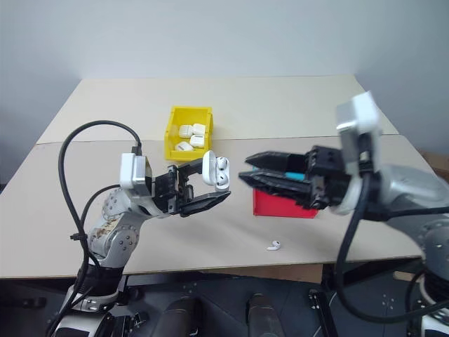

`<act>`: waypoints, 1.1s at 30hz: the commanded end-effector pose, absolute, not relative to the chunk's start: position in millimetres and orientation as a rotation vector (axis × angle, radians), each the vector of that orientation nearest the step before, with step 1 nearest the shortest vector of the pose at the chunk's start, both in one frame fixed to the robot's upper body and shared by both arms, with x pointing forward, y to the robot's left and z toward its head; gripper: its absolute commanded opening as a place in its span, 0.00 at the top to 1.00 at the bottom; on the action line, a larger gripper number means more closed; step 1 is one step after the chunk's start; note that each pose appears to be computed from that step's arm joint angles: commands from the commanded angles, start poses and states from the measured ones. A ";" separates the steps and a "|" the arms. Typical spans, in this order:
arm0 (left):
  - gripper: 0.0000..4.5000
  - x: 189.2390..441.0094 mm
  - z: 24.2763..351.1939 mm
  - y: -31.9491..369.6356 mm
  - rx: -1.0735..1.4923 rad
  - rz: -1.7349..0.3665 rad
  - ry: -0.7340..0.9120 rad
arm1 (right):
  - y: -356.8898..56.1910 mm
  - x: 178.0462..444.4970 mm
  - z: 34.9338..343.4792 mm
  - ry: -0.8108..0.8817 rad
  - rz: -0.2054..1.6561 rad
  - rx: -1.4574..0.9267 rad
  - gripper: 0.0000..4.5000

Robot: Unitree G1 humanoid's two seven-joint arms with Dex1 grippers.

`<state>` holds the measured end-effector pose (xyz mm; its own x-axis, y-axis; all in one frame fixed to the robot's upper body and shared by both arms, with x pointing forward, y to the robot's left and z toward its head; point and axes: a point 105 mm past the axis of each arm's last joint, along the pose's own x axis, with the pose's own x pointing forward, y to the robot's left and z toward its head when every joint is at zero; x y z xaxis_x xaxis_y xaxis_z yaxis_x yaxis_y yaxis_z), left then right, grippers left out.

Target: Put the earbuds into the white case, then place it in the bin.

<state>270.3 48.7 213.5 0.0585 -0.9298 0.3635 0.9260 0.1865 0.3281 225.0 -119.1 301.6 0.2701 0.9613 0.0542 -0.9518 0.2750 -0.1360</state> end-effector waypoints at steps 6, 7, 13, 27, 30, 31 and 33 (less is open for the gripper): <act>0.38 284.3 203.3 16.1 0.207 -1.428 -0.570 | -88.1 235.9 324.9 -0.189 1.369 -0.422 0.77; 0.38 285.6 202.7 14.0 0.216 -1.424 -0.571 | -83.7 236.4 319.4 -0.175 1.390 -0.449 0.84; 0.38 284.7 203.5 8.9 0.209 -1.417 -0.593 | -70.7 245.0 295.1 -0.112 1.415 -0.531 1.00; 0.38 278.5 208.6 21.7 0.158 -1.398 -0.621 | -88.1 253.1 270.5 0.010 1.346 -0.658 1.00; 0.38 277.2 211.7 25.4 0.135 -1.393 -0.625 | -95.7 253.3 270.2 0.019 1.328 -0.666 1.00; 0.38 277.5 212.6 25.9 0.130 -1.387 -0.629 | -96.9 253.1 270.6 0.022 1.326 -0.658 1.00; 0.38 278.0 213.5 26.4 0.127 -1.381 -0.631 | -97.8 253.1 271.4 0.017 1.318 -0.658 1.00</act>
